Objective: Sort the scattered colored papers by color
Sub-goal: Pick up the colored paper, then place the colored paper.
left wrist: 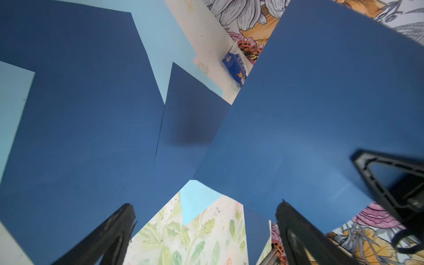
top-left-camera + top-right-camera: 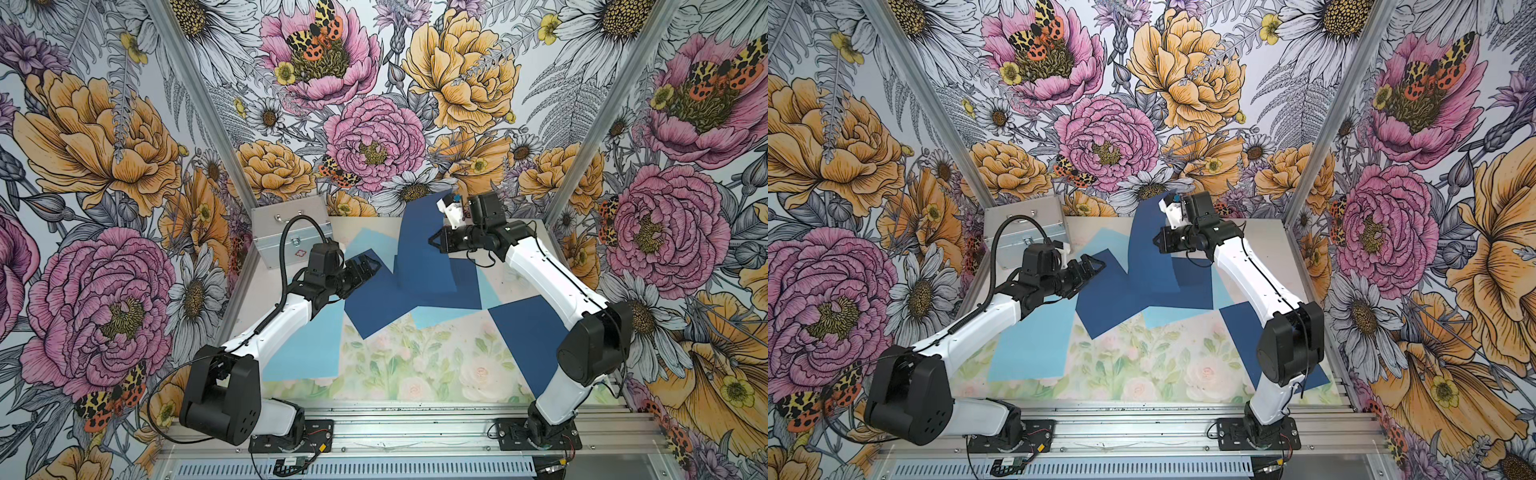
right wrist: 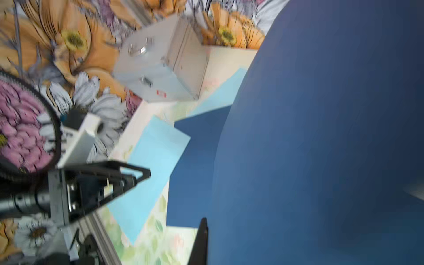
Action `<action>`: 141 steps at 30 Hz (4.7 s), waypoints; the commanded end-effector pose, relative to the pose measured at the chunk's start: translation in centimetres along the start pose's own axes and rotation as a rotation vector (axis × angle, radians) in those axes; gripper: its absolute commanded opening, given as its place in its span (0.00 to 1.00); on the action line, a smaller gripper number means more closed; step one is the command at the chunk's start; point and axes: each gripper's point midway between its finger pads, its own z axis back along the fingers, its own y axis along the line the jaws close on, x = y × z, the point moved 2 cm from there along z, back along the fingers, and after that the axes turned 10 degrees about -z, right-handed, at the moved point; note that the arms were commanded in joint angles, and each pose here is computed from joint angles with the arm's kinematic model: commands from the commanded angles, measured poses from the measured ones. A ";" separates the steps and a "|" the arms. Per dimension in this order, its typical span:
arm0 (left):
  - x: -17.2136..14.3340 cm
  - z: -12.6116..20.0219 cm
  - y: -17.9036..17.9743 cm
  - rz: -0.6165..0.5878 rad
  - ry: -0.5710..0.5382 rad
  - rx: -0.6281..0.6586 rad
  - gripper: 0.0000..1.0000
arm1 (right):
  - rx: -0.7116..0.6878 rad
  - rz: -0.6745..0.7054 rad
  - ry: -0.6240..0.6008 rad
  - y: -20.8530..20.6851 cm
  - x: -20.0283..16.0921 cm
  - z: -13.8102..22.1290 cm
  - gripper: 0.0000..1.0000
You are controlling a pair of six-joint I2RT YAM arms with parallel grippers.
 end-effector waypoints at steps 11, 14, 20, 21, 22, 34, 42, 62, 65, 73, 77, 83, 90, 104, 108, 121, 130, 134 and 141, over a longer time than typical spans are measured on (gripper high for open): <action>0.6 -3.9 -11.1 -0.060 -0.076 -0.698 0.99 | 0.228 0.125 0.003 6.4 -5.0 9.1 0.00; 0.6 -4.3 -12.6 -0.040 -0.093 -0.850 0.98 | 0.195 0.094 -0.004 5.4 -5.3 9.4 0.00; -0.2 -5.6 -13.7 -0.045 -0.058 -0.908 0.83 | 0.091 -0.041 -0.015 0.9 -5.8 9.2 0.00; -0.2 -5.5 -13.9 -0.046 -0.050 -0.916 0.81 | 0.086 -0.054 -0.021 0.5 -5.8 9.3 0.00; -0.3 -5.5 -14.1 -0.047 -0.042 -0.922 0.79 | 0.080 -0.063 -0.027 0.2 -5.8 9.4 0.00; -2.1 -6.2 -13.5 -0.032 0.014 -0.899 0.66 | 0.084 -0.103 -0.063 -0.9 -4.6 9.8 0.00; -4.5 -6.9 -13.6 -0.206 0.071 -0.621 0.45 | 0.074 -0.117 -0.078 -1.4 -4.4 10.3 0.00; -4.6 -6.0 -15.2 -0.418 0.113 -0.324 0.00 | -0.102 -0.192 -0.154 -4.9 -4.1 11.8 0.53; -4.9 -6.3 -15.6 -0.498 0.130 -0.198 0.00 | -0.445 -0.275 -0.196 -10.3 -4.4 13.6 0.80; -8.9 -11.2 -20.5 -0.586 0.237 -0.131 0.00 | -0.755 -0.432 -0.425 -13.4 -4.1 22.2 1.00; -11.4 -14.1 -24.0 -0.583 0.297 -0.227 0.00 | -0.838 -0.475 -0.615 -12.1 -4.5 26.9 1.00; -14.9 -15.7 -32.5 -0.511 0.360 -0.495 0.00 | -0.745 -0.455 -0.637 -10.0 -5.1 27.4 0.99; -14.8 -13.2 -37.4 -0.156 0.200 -0.873 0.00 | -0.815 -0.468 -0.747 -9.7 -5.6 30.9 1.00; -23.1 -19.9 -32.1 0.452 0.112 -0.762 0.00 | -0.829 -0.606 -0.584 -14.3 -10.0 26.1 1.00; -28.0 -22.8 -28.2 0.410 0.154 -0.461 0.00 | -0.823 -0.655 -0.491 -16.1 -12.5 23.3 0.99; -30.1 -27.4 -19.7 0.379 0.074 -0.168 0.00 | -0.773 -0.826 -0.287 -21.5 -20.3 15.7 0.05; -30.5 -27.4 -18.0 0.392 0.068 -0.122 0.00 | -0.719 -1.033 -0.258 -25.0 -22.4 13.9 0.00; -31.3 -26.8 -17.6 0.384 0.121 -0.107 0.00 | -0.698 -1.113 -0.256 -26.4 -23.4 13.2 0.00; -32.0 -25.8 -16.3 0.355 0.180 -0.071 0.00 | -0.714 -1.148 -0.291 -27.7 -23.5 13.7 0.00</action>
